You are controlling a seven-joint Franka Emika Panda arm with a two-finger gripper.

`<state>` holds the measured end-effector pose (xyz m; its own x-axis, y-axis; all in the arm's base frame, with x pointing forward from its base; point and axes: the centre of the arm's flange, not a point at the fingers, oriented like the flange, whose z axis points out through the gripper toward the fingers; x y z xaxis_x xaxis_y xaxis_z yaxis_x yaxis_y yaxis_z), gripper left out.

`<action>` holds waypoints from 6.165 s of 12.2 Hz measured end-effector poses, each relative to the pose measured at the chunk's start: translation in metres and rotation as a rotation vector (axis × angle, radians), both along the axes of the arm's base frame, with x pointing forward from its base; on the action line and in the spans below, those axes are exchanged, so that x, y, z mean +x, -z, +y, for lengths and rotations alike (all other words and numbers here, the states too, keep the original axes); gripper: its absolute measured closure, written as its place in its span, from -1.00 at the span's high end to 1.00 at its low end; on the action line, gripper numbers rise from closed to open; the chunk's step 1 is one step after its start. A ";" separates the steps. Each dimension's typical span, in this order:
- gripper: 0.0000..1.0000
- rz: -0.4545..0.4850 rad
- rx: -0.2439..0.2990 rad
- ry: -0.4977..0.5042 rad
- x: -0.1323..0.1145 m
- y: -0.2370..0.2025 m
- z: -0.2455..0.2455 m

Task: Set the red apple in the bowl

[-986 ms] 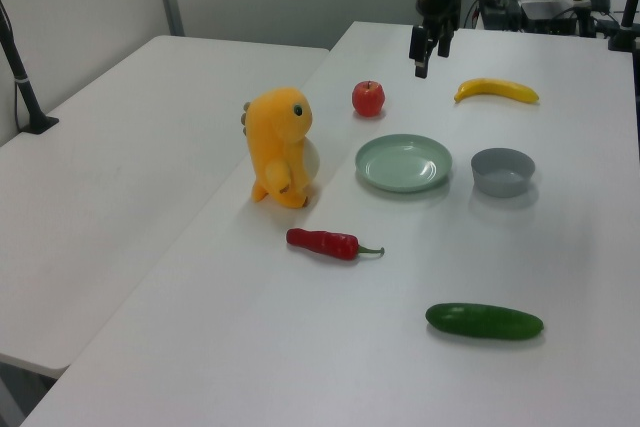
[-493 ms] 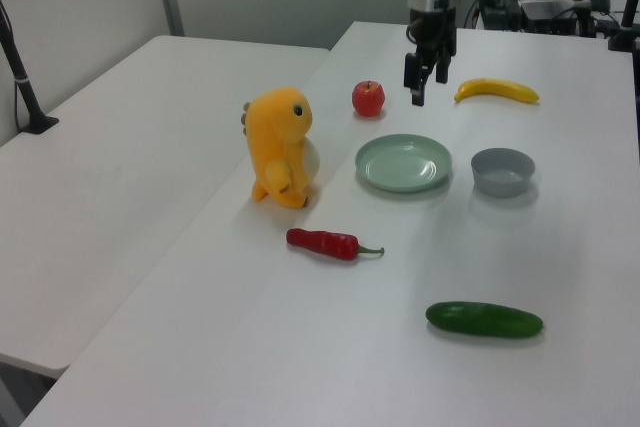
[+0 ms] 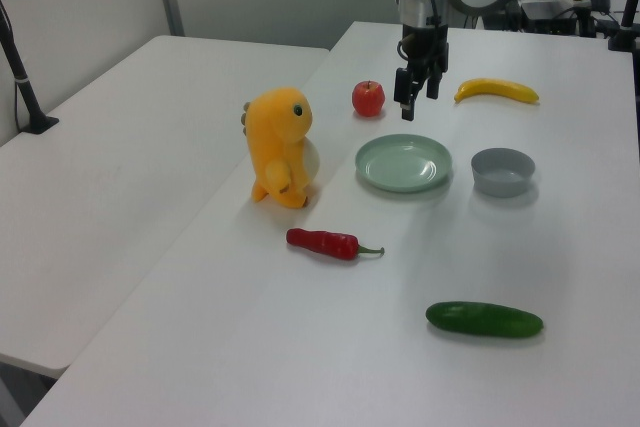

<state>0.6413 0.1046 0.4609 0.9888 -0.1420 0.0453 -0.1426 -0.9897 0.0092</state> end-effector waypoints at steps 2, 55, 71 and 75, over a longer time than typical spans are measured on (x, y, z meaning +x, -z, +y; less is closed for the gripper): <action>1.00 0.000 0.007 -0.013 -0.003 0.004 0.009; 0.42 -0.271 -0.232 -0.007 0.013 0.067 -0.137; 0.42 0.110 -0.211 -0.144 -0.131 0.067 -0.030; 1.00 0.113 -0.211 -0.143 -0.131 0.068 -0.032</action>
